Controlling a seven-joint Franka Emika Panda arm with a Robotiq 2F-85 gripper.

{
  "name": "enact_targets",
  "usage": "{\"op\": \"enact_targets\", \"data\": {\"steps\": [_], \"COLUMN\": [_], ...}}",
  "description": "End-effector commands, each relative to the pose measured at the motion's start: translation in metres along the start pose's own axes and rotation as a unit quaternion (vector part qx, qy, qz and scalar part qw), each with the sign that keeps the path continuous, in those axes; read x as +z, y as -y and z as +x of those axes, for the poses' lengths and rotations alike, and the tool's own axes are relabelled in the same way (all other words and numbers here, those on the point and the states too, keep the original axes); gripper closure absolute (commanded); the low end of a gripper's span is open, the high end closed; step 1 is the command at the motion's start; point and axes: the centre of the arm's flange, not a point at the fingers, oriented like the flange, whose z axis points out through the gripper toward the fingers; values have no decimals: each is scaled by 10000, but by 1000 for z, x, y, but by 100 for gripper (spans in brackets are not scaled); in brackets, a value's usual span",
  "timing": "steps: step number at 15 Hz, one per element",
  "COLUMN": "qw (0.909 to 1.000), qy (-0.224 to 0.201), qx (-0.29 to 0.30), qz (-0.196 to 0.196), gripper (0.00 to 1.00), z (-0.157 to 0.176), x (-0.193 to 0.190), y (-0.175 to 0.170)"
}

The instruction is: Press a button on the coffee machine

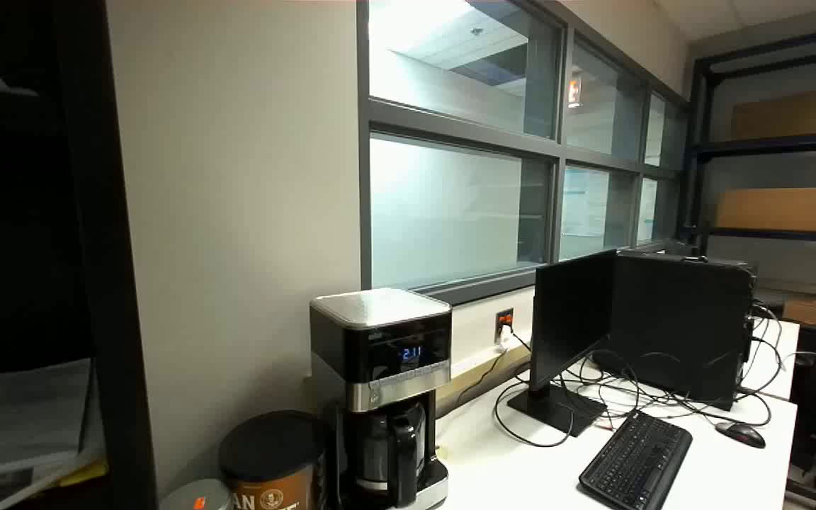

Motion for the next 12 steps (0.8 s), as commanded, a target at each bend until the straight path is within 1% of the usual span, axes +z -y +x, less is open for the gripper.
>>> {"op": "enact_targets", "data": {"steps": [1,9,12], "qw": [10000,10000,9998], "qy": [1,2,-68], "qx": [0,0,-184], "qz": [0,0,-21], "gripper": [0,0,0], "z": [0,0,15], "x": [0,0,2], "y": [0,0,4]}}
